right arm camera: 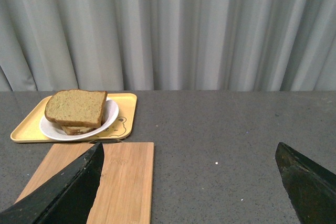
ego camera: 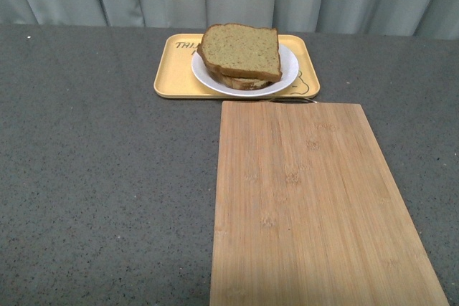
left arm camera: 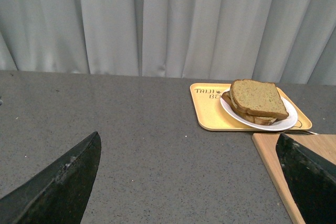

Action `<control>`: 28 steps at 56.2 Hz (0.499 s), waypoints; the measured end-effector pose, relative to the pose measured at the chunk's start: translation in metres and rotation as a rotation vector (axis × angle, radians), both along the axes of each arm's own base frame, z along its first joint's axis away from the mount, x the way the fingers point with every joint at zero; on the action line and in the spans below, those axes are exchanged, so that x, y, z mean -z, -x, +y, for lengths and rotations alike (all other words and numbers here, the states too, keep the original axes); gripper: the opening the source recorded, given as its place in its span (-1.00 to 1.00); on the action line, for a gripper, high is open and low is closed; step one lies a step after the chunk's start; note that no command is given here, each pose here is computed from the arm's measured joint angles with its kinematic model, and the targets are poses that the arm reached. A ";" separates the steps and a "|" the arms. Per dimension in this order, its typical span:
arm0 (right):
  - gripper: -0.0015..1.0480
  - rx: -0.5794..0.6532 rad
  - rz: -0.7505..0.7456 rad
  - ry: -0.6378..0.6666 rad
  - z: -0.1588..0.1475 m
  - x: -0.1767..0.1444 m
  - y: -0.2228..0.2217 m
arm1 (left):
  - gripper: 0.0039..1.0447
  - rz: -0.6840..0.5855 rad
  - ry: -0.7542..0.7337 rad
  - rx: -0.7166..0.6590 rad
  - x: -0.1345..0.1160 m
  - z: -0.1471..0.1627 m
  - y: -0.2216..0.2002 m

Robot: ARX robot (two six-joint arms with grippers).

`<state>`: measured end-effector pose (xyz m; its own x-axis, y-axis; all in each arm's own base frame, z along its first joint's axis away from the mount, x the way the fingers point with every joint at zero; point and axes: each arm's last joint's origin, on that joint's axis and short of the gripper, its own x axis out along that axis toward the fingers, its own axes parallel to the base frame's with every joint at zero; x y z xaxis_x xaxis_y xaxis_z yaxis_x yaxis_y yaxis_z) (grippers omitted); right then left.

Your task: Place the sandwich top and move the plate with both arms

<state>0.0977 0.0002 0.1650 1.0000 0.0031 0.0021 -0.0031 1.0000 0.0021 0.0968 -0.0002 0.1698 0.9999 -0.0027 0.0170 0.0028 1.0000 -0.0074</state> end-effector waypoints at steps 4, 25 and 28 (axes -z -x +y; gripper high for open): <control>0.82 0.000 0.000 0.000 0.000 0.000 0.000 | 0.88 0.000 0.000 0.000 0.000 0.000 0.000; 0.82 0.000 0.000 0.000 0.000 0.000 0.000 | 0.88 0.000 0.000 0.000 0.000 0.000 0.000; 0.82 0.000 0.000 0.000 0.000 0.000 0.000 | 0.88 0.000 0.000 0.000 0.000 0.000 0.000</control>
<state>0.0977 0.0002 0.1650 1.0000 0.0031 0.0021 -0.0031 1.0000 0.0021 0.0968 -0.0002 0.1698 0.9999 -0.0027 0.0170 0.0028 1.0000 -0.0074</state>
